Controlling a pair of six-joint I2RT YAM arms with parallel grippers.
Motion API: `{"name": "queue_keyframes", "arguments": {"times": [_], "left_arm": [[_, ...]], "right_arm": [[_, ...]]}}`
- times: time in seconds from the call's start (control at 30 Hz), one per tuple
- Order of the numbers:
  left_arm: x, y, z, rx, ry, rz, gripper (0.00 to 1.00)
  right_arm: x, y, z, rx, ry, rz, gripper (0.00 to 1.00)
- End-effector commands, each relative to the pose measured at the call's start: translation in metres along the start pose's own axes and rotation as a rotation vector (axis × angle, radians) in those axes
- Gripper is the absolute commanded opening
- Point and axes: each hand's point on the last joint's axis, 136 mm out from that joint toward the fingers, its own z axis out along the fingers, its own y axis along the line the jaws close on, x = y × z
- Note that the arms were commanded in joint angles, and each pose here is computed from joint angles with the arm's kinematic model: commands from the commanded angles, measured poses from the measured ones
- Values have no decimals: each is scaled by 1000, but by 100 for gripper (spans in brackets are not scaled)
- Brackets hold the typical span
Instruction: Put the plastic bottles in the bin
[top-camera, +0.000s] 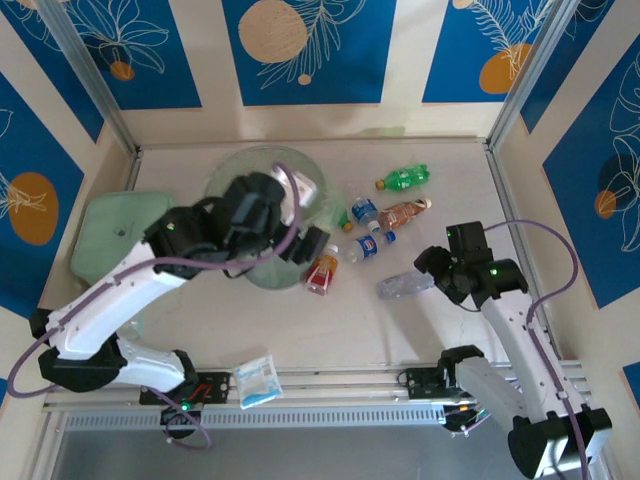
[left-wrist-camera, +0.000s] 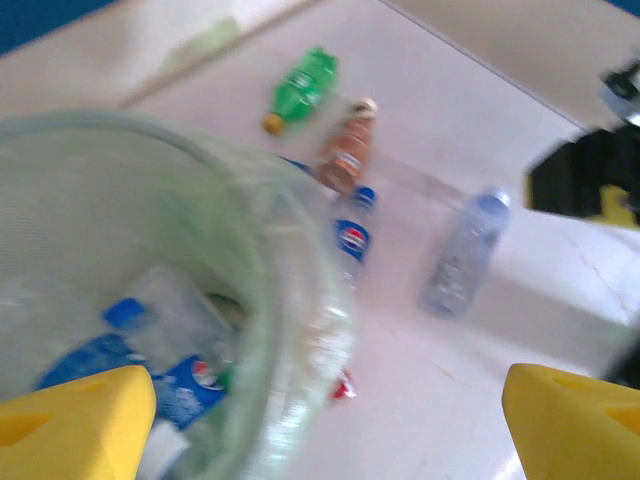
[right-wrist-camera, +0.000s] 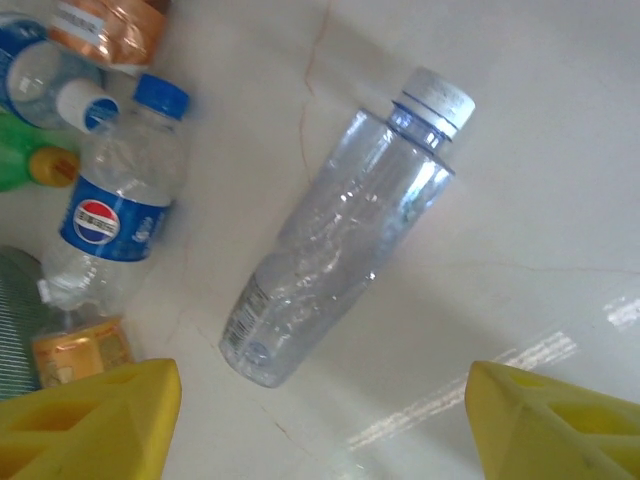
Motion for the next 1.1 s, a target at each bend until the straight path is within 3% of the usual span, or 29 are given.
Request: {"name": "queue_keyframes", "arguments": {"times": [0.0, 0.27, 0.5, 0.7, 1.07], "left_arm": [[33, -39, 28, 91, 73, 20, 89], [102, -103, 73, 193, 204, 79, 89], [155, -108, 113, 172, 309, 45, 89], [177, -111, 127, 170, 358, 21, 89], [188, -104, 126, 150, 376, 17, 89]], "right_arm": [[11, -18, 13, 93, 23, 66, 77], [17, 3, 48, 97, 110, 95, 79], [12, 8, 74, 165, 131, 136, 80], [3, 4, 91, 229, 118, 169, 81], [-21, -7, 127, 256, 153, 244, 77]]}}
